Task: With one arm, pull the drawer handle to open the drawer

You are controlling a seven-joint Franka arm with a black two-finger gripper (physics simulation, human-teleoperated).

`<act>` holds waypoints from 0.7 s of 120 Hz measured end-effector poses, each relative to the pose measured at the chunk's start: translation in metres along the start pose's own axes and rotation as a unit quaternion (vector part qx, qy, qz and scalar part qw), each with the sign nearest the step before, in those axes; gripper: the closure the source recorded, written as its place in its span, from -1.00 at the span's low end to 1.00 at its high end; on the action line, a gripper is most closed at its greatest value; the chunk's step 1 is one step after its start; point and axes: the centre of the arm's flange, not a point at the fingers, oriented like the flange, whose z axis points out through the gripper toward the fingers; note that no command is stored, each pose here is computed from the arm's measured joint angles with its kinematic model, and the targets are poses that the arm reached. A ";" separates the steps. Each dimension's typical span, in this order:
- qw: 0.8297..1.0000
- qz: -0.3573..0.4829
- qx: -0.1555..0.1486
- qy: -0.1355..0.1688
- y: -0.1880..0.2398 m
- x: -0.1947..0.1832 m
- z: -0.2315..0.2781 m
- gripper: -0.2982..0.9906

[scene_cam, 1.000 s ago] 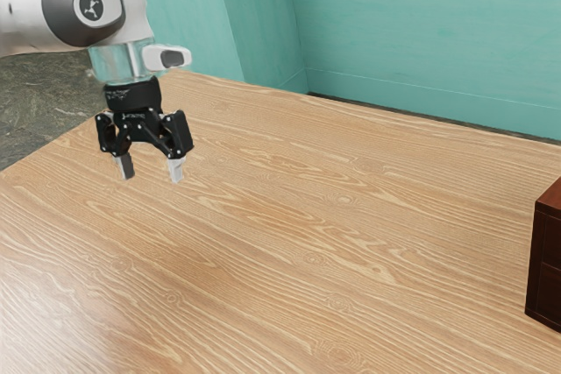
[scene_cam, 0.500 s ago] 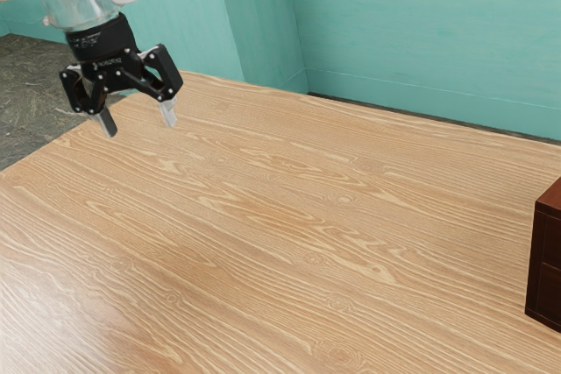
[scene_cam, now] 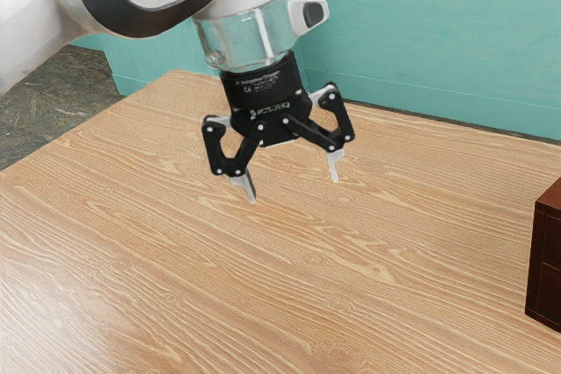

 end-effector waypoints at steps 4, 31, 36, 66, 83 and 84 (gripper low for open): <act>1.000 -0.007 -0.003 0.002 0.005 -0.005 0.001 -0.54; 0.996 -0.081 -0.027 0.018 0.011 0.005 -0.001 -0.54; 0.996 -0.079 -0.028 0.018 0.021 -0.005 0.005 -0.54; 0.998 -0.049 -0.041 0.020 0.073 -0.085 0.024 -0.54; 0.996 -0.074 -0.049 0.026 0.098 -0.076 0.051 -0.54; 0.996 -0.075 -0.051 0.027 0.100 -0.075 0.052 -0.54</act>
